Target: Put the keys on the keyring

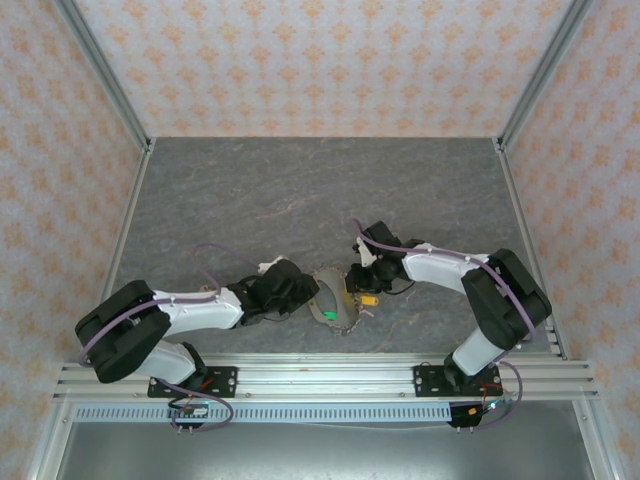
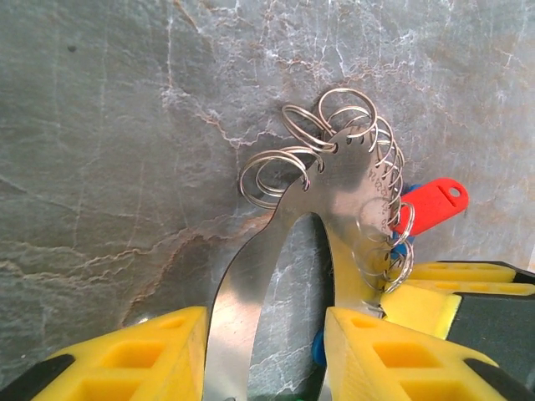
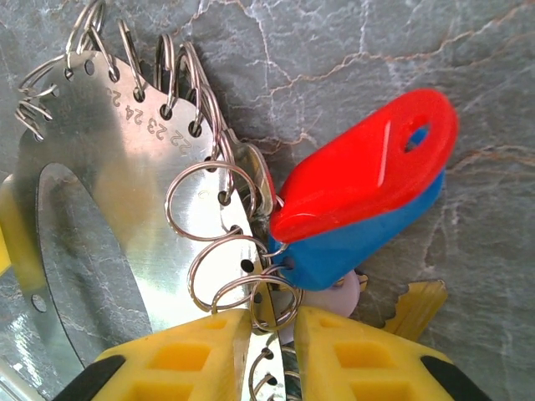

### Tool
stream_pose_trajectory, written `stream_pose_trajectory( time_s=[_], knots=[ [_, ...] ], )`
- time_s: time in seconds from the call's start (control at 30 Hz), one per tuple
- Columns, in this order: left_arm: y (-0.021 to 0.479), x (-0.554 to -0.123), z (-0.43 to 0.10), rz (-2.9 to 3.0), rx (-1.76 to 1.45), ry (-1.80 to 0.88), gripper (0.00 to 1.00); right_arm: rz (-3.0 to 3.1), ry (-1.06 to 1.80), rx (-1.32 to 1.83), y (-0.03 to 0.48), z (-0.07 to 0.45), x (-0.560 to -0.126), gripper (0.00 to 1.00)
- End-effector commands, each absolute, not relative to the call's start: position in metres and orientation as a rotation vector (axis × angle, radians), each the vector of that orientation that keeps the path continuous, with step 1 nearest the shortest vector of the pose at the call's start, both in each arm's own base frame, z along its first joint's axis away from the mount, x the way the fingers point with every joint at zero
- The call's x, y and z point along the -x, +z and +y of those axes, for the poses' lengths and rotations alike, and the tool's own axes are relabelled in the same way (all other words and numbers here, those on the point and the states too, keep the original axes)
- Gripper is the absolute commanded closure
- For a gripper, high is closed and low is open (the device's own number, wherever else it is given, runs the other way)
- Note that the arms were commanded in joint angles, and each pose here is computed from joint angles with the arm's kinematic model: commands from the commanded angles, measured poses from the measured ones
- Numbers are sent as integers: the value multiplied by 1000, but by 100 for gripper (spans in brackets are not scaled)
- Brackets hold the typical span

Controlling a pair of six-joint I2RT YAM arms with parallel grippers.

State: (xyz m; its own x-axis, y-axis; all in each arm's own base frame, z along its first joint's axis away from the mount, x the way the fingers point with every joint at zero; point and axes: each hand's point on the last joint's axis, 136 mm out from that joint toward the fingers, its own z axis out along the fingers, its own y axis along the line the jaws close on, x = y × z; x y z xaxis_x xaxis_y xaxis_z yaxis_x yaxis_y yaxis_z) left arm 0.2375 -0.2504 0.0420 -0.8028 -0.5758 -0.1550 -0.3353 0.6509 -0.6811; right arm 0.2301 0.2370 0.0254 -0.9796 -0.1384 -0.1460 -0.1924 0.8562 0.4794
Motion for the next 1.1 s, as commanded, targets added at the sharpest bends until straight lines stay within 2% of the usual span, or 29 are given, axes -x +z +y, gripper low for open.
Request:
stream_pose_trajectory(
  time_s=[0.0, 0.17, 0.43, 0.87, 1.07],
  knots=[
    [86, -252, -272, 2364, 657, -1124, 61, 2965, 784, 252, 16, 236, -219, 77],
    [90, -251, -270, 2359, 653, -1124, 61, 2966, 783, 236, 15, 237, -220, 77],
    [91, -250, -276, 2368, 624, -1148, 69, 2955, 808, 224, 16, 239, -221, 77],
    [109, -246, -259, 2327, 624, -1093, 69, 2940, 820, 200, 18, 239, -225, 77],
    [99, -246, -273, 2371, 605, -1131, 69, 2934, 843, 196, 20, 241, -226, 77]
  ],
)
